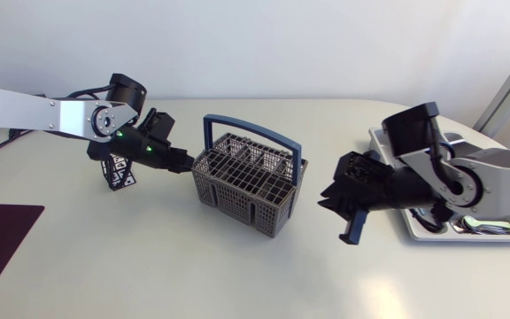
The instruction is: Transfer all utensils from the basket to the drawer tray.
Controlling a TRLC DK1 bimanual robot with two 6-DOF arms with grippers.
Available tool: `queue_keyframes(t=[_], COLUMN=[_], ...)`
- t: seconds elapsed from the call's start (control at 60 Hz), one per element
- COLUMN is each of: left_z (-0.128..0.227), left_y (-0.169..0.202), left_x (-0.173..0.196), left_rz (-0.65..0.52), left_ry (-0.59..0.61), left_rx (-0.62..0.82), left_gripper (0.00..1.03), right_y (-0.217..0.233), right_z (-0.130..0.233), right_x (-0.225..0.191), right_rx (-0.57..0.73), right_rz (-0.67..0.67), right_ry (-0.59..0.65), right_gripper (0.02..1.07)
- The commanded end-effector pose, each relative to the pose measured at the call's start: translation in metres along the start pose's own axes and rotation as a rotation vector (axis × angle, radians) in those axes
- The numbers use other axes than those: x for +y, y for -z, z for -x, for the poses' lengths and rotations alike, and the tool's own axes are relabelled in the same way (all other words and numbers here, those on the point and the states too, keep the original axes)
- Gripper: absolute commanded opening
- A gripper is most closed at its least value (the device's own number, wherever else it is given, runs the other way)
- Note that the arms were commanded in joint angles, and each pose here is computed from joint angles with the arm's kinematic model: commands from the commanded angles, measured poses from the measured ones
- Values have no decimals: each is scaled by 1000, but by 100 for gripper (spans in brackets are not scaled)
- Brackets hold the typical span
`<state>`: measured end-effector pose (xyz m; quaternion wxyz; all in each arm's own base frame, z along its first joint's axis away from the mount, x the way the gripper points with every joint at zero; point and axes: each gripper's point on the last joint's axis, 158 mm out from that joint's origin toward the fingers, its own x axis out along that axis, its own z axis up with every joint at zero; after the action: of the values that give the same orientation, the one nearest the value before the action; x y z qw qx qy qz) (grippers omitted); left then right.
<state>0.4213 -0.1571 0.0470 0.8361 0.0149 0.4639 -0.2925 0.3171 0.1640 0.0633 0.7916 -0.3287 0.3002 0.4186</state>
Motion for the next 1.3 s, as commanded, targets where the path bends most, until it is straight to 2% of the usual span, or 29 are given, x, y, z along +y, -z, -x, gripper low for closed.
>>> queue_keyframes(t=[0.0,0.167,0.383,0.85,1.283], left_z=[-8,-10,2,31,27], left_y=[-3,-3,7,24,33], left_x=[-11,-27,-47,-36,-36], left_rz=[-40,-46,-72,-58,-48], left_ry=[38,109,196,181,183], left_rx=[2,0,11,-1,17], left_gripper=[19,19,18,18,19], right_y=[-16,-32,-42,-59,-48], right_z=[-14,-40,-56,-79,-88], right_x=[-1,-14,-26,-36,-40], right_rx=[-14,-22,-18,-12,20], right_rz=[-35,-73,-76,-54,-65], right_ry=[-8,-17,-11,-12,-7], right_gripper=[12,12,12,12,12])
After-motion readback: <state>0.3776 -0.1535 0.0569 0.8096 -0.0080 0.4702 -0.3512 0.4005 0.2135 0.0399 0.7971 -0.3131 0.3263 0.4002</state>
